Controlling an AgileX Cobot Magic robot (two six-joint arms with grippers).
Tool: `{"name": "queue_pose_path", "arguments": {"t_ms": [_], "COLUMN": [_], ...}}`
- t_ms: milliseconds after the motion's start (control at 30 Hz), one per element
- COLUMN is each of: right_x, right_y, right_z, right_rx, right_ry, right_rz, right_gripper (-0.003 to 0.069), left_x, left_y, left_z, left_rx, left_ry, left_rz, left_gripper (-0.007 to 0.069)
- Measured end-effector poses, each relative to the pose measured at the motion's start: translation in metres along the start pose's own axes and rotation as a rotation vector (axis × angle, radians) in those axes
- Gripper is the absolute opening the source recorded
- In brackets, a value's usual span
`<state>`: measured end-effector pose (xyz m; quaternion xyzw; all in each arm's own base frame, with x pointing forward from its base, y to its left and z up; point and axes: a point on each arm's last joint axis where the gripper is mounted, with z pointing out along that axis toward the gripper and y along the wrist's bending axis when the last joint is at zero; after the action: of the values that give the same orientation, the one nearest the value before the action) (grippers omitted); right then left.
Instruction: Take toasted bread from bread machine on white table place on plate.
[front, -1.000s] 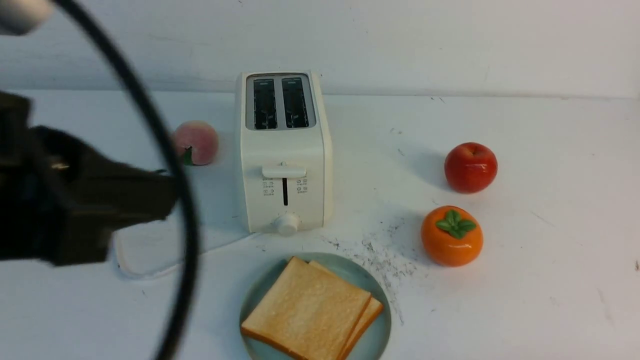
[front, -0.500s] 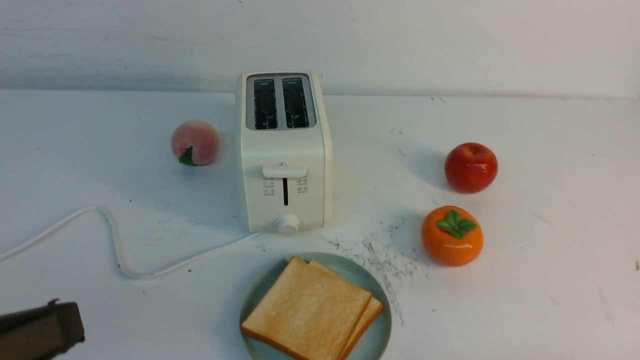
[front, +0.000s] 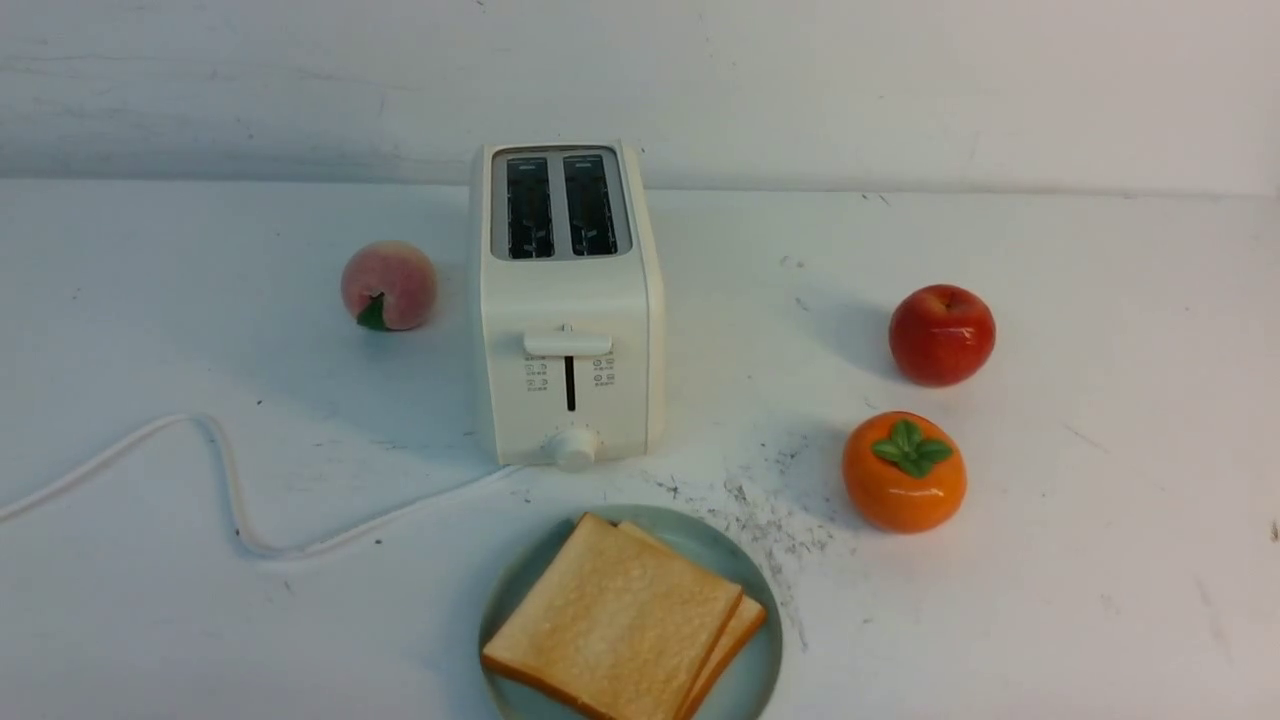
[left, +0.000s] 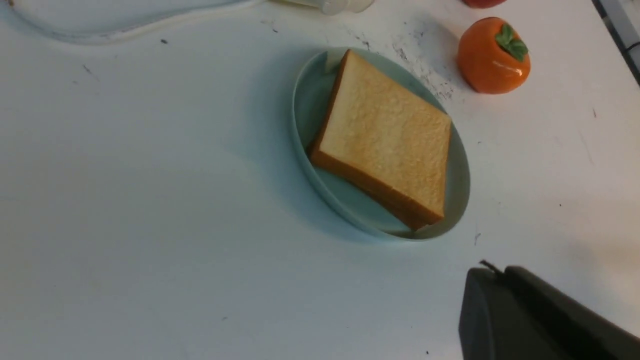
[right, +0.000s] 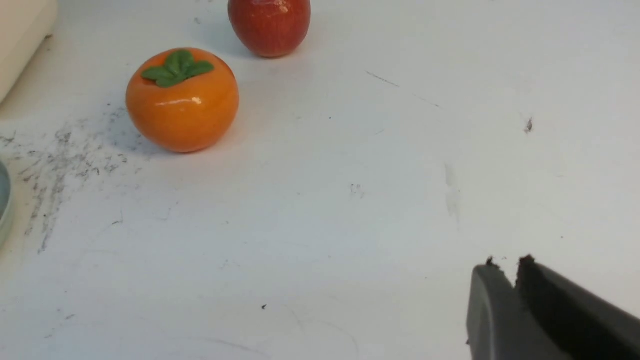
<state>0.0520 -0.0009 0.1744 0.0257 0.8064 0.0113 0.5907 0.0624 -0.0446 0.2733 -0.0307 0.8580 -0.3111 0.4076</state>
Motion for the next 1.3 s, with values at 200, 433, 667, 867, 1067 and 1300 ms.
{"name": "queue_pose_path", "arguments": {"t_ms": [200, 433, 667, 867, 1067, 1300], "right_x": [0.0, 0.0, 0.0, 0.0, 0.0, 0.0], "right_y": [0.0, 0.0, 0.0, 0.0, 0.0, 0.0], "right_z": [0.0, 0.0, 0.0, 0.0, 0.0, 0.0], "right_rx": [0.0, 0.0, 0.0, 0.0, 0.0, 0.0], "right_ry": [0.0, 0.0, 0.0, 0.0, 0.0, 0.0], "right_rz": [0.0, 0.0, 0.0, 0.0, 0.0, 0.0], "right_gripper": [0.0083, 0.0089, 0.0097, 0.0104, 0.0111, 0.0122], "left_x": [-0.008, -0.018, -0.004, 0.021, 0.047, 0.06], "left_y": [-0.003, -0.002, 0.02, 0.052, 0.082, 0.091], "left_z": [0.0, -0.003, -0.009, -0.006, 0.013, 0.018], "left_rx": [0.027, 0.009, -0.083, -0.232, -0.358, -0.38], "left_ry": [-0.084, -0.207, -0.329, -0.502, -0.496, -0.489], "left_rz": [0.03, 0.177, 0.145, 0.064, 0.002, 0.002], "left_gripper": [0.0018, 0.0021, 0.0028, 0.0036, 0.0039, 0.0048]}}
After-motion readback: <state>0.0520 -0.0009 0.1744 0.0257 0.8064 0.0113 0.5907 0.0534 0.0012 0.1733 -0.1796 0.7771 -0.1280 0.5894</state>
